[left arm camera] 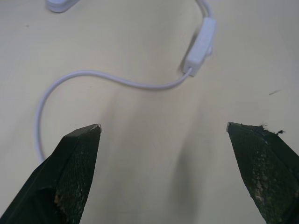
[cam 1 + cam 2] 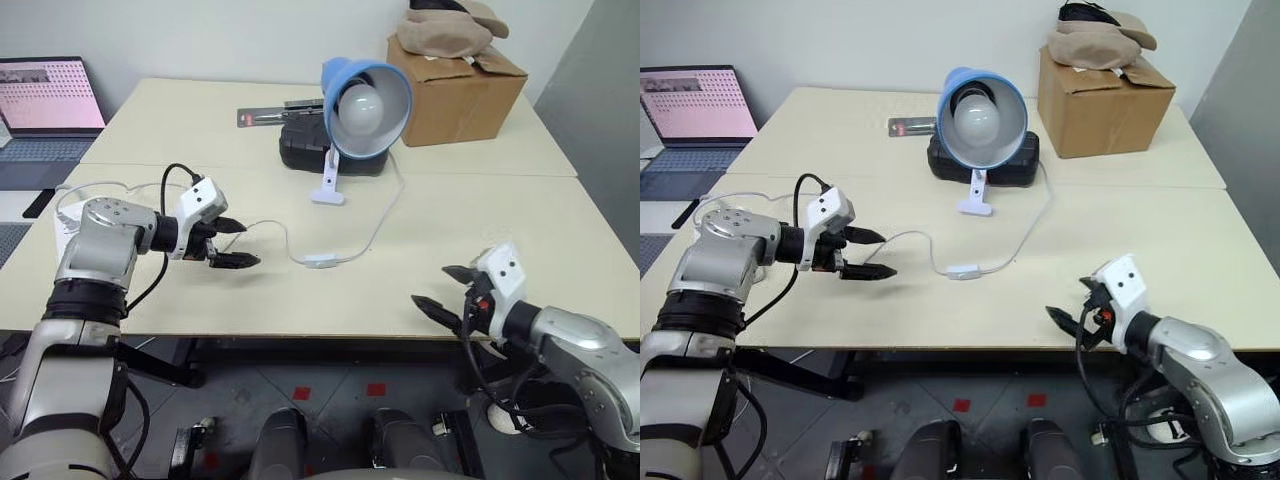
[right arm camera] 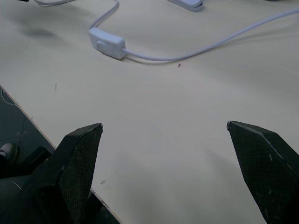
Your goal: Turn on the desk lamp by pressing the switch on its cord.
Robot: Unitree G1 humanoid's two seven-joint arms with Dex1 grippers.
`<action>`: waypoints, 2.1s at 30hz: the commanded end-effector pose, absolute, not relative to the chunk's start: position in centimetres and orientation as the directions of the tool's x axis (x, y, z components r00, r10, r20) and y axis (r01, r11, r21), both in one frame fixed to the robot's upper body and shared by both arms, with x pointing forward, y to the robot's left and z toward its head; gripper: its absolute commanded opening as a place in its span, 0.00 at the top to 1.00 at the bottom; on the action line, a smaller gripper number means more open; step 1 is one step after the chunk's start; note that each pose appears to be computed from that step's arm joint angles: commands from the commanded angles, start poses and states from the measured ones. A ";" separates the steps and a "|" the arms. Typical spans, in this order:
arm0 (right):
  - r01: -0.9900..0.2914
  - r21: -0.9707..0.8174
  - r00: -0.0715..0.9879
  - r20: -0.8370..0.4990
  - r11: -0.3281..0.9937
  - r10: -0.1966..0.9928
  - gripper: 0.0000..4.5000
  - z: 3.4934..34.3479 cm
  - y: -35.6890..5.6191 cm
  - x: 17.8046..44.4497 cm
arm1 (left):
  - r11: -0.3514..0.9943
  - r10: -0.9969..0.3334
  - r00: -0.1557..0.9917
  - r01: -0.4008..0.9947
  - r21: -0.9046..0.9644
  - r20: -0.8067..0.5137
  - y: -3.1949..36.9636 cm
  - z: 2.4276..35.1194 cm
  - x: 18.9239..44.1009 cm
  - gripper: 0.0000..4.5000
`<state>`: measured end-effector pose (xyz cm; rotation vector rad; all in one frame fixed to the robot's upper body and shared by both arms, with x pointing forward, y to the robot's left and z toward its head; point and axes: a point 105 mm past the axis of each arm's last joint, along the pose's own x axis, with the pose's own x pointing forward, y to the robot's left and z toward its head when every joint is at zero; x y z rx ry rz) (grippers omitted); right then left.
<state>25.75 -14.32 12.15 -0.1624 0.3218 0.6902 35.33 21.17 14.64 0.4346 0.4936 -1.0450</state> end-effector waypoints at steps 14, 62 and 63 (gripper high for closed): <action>-0.676 -0.093 0.713 -0.335 0.731 0.616 0.01 13.0 -14.6 24.6 | 0.224 -0.752 0.298 0.955 0.197 -0.588 17.0 15.9 37.1 0.00; -0.574 0.124 0.791 -0.173 0.809 0.587 0.00 14.2 -13.1 24.9 | 0.245 -0.903 0.101 0.920 -0.307 -0.418 10.4 16.0 39.0 0.92; -0.553 0.229 0.800 -0.121 0.801 0.587 0.00 14.3 -13.0 24.9 | 0.224 -0.931 0.065 0.879 -0.420 -0.359 10.1 16.4 38.4 0.92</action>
